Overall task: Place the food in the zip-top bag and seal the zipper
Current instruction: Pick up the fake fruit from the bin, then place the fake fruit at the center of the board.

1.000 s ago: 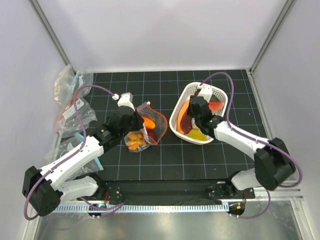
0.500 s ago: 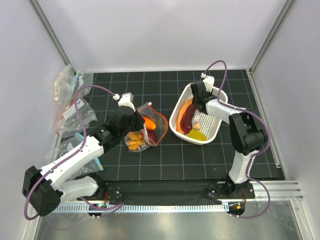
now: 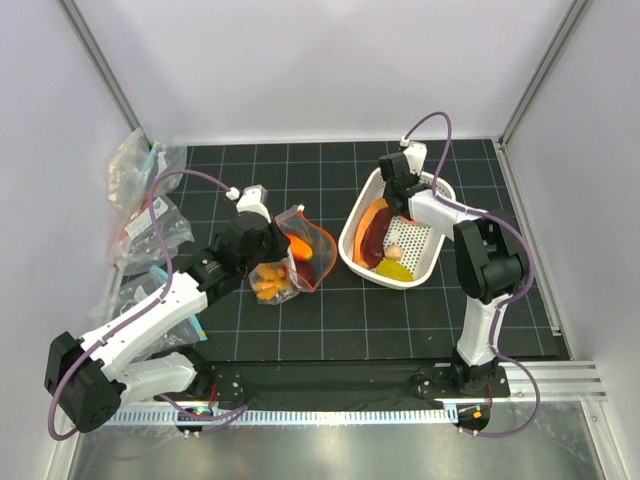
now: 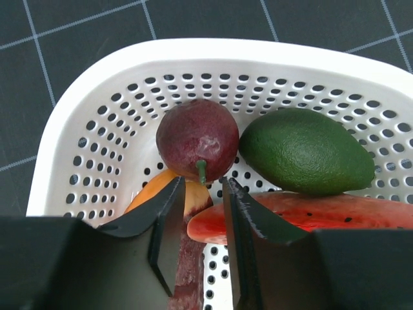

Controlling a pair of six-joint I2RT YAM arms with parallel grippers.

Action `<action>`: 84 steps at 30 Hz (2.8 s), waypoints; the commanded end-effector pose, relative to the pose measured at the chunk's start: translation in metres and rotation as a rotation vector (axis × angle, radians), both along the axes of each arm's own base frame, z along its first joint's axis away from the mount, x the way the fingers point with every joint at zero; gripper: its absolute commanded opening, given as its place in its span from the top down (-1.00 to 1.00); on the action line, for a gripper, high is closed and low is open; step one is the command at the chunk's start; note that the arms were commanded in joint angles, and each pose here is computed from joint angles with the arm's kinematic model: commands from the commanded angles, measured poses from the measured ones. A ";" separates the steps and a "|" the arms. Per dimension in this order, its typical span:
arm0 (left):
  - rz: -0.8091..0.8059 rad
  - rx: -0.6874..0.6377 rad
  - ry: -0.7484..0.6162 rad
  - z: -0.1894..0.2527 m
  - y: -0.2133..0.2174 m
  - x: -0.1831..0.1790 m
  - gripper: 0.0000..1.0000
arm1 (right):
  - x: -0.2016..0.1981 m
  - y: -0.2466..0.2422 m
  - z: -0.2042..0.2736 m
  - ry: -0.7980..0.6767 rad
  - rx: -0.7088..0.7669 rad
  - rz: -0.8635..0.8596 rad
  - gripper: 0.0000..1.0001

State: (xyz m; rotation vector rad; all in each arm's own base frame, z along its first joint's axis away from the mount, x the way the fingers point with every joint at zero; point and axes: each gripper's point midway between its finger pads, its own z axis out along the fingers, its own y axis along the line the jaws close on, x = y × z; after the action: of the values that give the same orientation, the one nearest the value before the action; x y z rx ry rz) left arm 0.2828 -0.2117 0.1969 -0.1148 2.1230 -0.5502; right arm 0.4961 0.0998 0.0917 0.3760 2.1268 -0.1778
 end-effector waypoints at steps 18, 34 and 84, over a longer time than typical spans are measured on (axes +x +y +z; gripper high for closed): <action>0.005 -0.045 -0.052 0.016 -0.006 0.009 1.00 | 0.013 0.001 0.050 -0.132 0.014 0.019 0.98; -0.009 -0.046 -0.035 0.011 -0.011 0.010 1.00 | -0.124 0.091 0.150 -0.279 0.322 0.421 0.98; -0.252 -0.255 -0.065 0.051 -0.045 -0.027 1.00 | -0.234 0.247 0.141 -0.402 0.370 1.129 0.98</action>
State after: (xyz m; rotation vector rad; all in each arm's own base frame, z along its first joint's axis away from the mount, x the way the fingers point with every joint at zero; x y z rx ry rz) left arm 0.2555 -0.2492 0.2189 -0.0026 2.1149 -0.8704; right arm 0.2538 0.3367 0.1918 -0.6250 1.7867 0.8212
